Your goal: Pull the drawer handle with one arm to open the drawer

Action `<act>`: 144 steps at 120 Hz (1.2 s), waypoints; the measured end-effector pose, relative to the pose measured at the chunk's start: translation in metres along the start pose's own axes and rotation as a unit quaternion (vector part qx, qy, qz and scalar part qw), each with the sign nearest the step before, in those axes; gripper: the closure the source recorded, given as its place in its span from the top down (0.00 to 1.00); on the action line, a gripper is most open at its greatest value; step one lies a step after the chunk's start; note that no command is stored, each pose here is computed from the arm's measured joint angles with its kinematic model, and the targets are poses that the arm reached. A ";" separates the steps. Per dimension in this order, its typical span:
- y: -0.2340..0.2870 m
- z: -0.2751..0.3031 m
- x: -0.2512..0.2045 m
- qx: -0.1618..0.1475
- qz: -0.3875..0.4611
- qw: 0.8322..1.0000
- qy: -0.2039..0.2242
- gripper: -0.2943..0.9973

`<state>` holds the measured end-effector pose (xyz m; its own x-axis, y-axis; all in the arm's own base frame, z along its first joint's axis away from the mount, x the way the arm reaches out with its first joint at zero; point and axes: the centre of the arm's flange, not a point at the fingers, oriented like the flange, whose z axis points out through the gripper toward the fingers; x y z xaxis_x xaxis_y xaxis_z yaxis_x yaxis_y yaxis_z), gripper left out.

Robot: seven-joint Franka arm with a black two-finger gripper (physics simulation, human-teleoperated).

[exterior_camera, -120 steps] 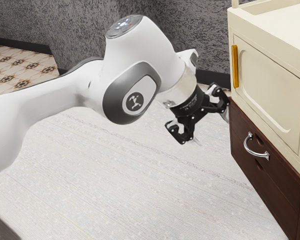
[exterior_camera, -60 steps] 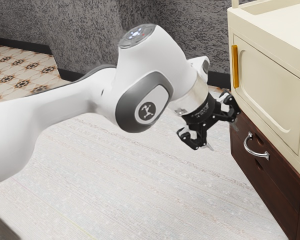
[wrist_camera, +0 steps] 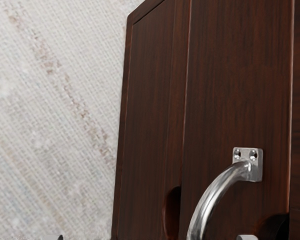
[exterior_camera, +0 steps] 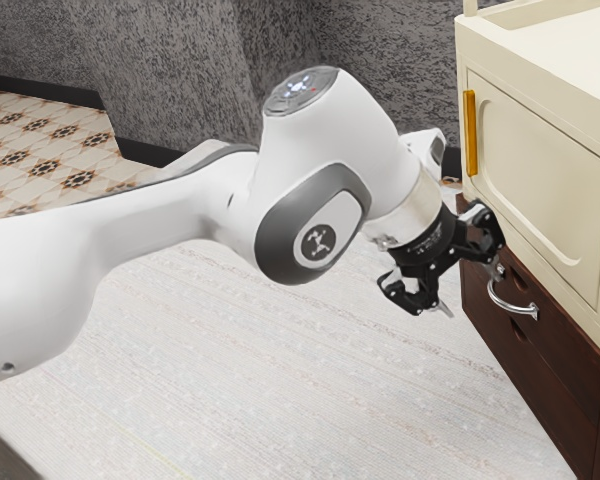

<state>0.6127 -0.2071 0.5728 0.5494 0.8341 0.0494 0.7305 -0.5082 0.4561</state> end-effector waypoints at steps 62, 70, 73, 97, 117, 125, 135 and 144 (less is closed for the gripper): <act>0.000 0.024 0.001 0.002 -0.001 1.000 -0.002 0.56; 0.000 0.026 0.000 0.001 -0.001 1.000 -0.003 0.56; -0.001 0.028 0.000 0.002 -0.002 1.000 -0.003 0.56; -0.001 0.030 0.000 0.001 -0.002 1.000 -0.003 0.54; -0.001 0.027 -0.004 0.000 0.001 1.000 -0.005 0.48; -0.002 0.024 -0.005 0.002 0.001 1.000 -0.005 0.44; -0.004 0.022 -0.005 0.004 0.001 1.000 -0.005 0.40; -0.005 0.020 -0.005 0.006 0.001 1.000 -0.005 0.36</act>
<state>0.6148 -0.2128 0.5521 0.5550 0.8309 0.0408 0.7345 -0.5125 0.4449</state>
